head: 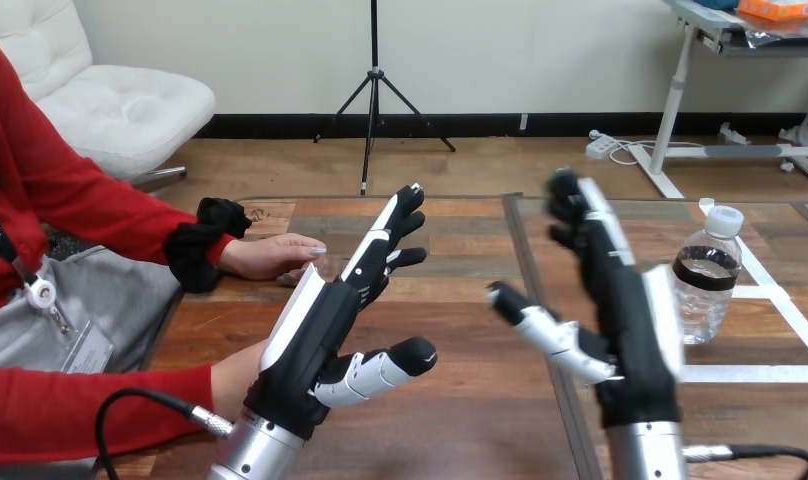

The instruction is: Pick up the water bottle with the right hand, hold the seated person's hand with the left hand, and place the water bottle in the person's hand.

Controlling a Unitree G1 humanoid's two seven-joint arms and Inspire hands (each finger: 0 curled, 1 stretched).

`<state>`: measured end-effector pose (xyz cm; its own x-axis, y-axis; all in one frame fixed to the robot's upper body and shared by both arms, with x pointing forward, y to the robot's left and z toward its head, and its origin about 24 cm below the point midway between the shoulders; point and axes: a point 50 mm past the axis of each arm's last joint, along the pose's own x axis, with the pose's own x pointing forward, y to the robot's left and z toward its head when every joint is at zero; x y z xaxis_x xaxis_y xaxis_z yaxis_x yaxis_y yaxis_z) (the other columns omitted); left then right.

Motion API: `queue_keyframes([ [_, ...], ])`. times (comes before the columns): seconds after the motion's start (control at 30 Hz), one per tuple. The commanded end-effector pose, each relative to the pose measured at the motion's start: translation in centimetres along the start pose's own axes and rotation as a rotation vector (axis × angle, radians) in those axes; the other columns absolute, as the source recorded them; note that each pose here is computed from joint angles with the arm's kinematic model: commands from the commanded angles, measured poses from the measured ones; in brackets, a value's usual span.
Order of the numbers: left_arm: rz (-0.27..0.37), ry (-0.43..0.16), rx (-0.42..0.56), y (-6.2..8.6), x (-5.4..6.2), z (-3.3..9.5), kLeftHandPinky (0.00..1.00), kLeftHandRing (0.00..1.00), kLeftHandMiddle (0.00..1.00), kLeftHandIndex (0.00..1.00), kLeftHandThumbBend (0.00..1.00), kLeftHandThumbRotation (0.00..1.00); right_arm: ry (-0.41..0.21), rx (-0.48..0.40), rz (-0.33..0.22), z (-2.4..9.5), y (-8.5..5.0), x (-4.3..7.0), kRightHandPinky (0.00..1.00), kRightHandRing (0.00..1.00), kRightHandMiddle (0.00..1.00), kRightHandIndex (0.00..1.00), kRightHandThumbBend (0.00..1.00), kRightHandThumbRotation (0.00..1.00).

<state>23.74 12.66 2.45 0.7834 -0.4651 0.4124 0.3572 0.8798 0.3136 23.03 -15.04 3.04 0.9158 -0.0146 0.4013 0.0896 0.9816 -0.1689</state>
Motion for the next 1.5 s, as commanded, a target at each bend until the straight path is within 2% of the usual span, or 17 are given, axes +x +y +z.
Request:
queue_keyframes([
  [0.0,0.012,-0.081,0.011,0.3,1.8,0.8,0.85,0.95,1.00,0.99,1.00,0.88,-0.149,-0.032,-0.060,1.7,-1.0,1.9,0.87,0.92,0.92,0.93,1.00,0.55],
  [0.2,0.016,-0.077,0.003,0.2,1.7,0.7,0.84,0.95,0.99,1.00,1.00,0.89,-0.183,-0.059,-0.122,1.8,-1.7,2.3,0.91,0.92,0.92,0.95,1.00,0.55],
  [0.47,0.016,-0.076,-0.001,0.0,1.6,0.7,0.83,0.95,1.00,1.00,1.00,0.89,-0.215,-0.095,-0.183,1.8,-2.6,2.9,0.90,0.93,0.94,0.98,1.00,0.55],
  [0.9,0.019,-0.082,0.006,0.1,1.4,0.8,0.83,0.95,1.00,1.00,1.00,0.88,-0.204,-0.129,-0.277,1.4,-4.2,3.8,0.98,0.99,0.98,1.00,1.00,0.59],
  [1.2,0.025,-0.083,0.007,0.3,1.3,0.8,0.83,0.95,1.00,1.00,1.00,0.88,-0.186,-0.142,-0.350,1.2,-4.9,4.1,1.00,0.99,0.96,0.99,1.00,0.61],
  [1.47,0.026,-0.077,0.005,0.4,1.1,0.7,0.83,0.95,1.00,1.00,1.00,0.88,-0.171,-0.156,-0.375,1.0,-5.2,4.3,1.00,0.97,0.95,0.99,1.00,0.62],
])
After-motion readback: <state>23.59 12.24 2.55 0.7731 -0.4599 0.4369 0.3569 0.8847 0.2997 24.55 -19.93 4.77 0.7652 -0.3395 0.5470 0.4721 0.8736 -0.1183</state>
